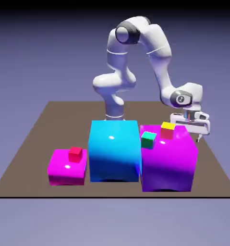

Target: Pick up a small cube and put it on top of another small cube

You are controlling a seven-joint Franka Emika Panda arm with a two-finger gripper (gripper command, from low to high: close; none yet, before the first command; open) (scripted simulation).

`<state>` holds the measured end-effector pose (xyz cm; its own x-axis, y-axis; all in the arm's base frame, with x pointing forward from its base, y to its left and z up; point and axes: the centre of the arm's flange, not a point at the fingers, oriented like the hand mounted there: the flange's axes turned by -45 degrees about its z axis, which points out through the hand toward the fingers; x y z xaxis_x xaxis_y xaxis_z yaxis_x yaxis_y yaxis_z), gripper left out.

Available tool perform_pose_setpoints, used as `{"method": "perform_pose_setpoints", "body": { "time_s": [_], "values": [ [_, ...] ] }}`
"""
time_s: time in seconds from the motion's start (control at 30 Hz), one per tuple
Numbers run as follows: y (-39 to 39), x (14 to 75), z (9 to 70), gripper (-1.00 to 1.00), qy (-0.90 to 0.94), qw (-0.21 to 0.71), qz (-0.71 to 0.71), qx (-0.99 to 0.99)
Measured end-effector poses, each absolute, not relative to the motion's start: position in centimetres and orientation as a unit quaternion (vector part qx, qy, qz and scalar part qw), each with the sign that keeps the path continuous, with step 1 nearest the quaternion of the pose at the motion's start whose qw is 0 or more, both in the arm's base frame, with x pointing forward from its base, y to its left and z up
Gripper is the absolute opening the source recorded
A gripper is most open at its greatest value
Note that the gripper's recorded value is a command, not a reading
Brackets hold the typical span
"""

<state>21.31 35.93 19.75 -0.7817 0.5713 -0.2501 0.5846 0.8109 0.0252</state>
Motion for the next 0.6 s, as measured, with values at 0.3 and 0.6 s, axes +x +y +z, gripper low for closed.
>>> {"method": "perform_pose_setpoints", "body": {
  "time_s": [0.3,0.6],
  "values": [
    [33.1,20.7,14.9,0.00,0.910,0.114,-0.047,0.395],
    [33.0,20.7,14.5,-1.00,0.910,0.114,-0.048,0.395]
  ]
}}
